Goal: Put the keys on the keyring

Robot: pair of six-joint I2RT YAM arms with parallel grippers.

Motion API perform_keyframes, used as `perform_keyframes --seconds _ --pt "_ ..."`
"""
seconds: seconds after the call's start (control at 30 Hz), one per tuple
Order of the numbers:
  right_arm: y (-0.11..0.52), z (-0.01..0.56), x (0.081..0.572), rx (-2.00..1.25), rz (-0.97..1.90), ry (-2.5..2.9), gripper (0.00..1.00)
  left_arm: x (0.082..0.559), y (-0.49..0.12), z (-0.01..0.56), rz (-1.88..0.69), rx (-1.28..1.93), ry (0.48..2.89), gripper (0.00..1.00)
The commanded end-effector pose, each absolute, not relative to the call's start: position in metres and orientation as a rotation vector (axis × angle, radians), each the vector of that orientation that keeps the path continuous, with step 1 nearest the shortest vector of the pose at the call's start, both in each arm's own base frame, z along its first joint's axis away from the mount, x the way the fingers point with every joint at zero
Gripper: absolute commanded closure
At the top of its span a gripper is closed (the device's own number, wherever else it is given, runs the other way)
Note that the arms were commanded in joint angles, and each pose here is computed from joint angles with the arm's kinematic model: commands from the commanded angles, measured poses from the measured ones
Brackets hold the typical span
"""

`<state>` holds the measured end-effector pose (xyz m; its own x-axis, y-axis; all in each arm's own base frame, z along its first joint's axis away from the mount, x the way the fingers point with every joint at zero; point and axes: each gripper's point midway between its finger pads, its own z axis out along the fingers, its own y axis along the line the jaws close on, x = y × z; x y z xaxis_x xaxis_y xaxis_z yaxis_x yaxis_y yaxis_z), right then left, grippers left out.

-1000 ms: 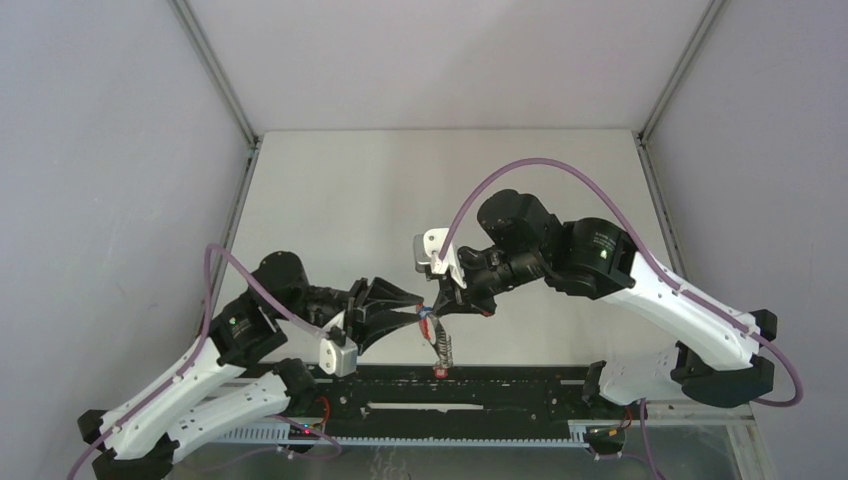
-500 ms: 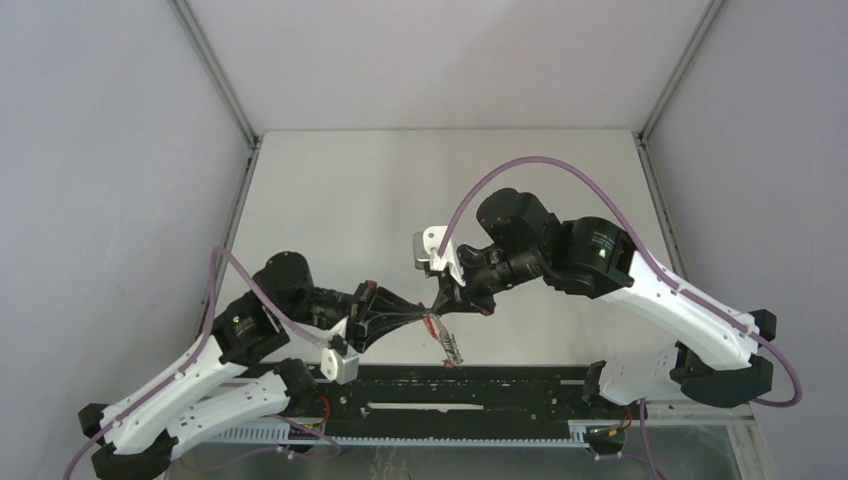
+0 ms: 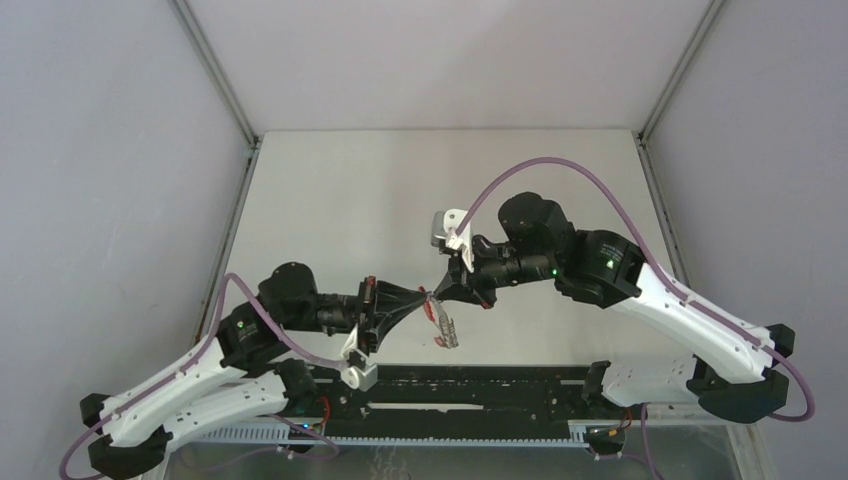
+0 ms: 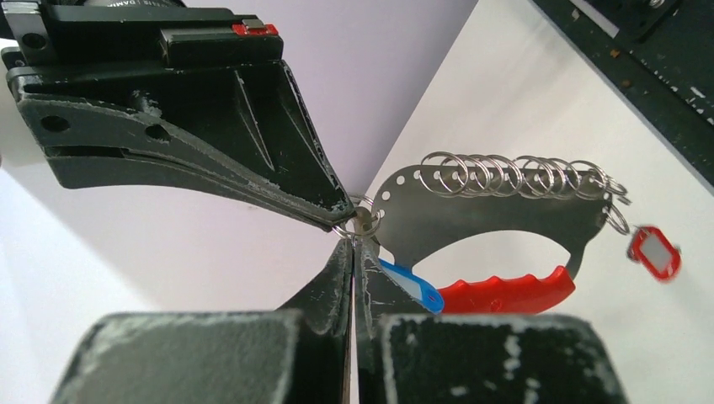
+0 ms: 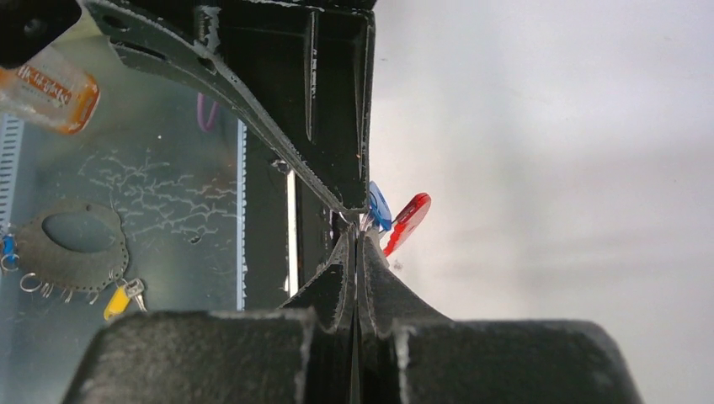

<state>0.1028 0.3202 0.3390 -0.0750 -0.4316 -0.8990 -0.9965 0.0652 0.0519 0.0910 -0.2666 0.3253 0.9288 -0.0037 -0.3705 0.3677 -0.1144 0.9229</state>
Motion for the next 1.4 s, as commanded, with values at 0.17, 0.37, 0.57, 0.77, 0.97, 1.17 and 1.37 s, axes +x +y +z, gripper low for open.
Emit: perform_keyframes --seconds 0.17,0.37,0.57,0.77,0.97,1.17,1.37 --pt "0.333 0.374 0.110 -1.312 1.046 1.503 1.00 0.100 -0.270 0.333 -0.349 1.603 0.393 1.00" --pt "0.330 0.378 0.117 -1.266 1.009 1.503 1.00 0.110 -0.271 0.337 -0.419 1.536 0.567 1.00" --pt "0.323 0.384 0.134 -1.150 0.941 1.486 1.00 0.130 -0.269 0.331 -0.388 1.477 0.726 1.00" --pt "0.322 0.385 0.136 -1.145 0.945 1.480 1.00 0.124 -0.266 0.323 -0.419 1.499 0.751 0.99" --pt "0.324 0.382 0.121 -1.238 1.007 1.437 1.00 0.106 -0.264 0.319 -0.517 1.543 0.762 0.57" --pt "0.325 0.380 0.098 -1.352 1.096 1.368 1.00 0.101 -0.267 0.332 -0.626 1.475 0.842 0.34" --pt "0.322 0.376 0.086 -1.429 1.136 1.341 1.00 0.108 -0.267 0.357 -0.667 1.340 0.889 0.33"
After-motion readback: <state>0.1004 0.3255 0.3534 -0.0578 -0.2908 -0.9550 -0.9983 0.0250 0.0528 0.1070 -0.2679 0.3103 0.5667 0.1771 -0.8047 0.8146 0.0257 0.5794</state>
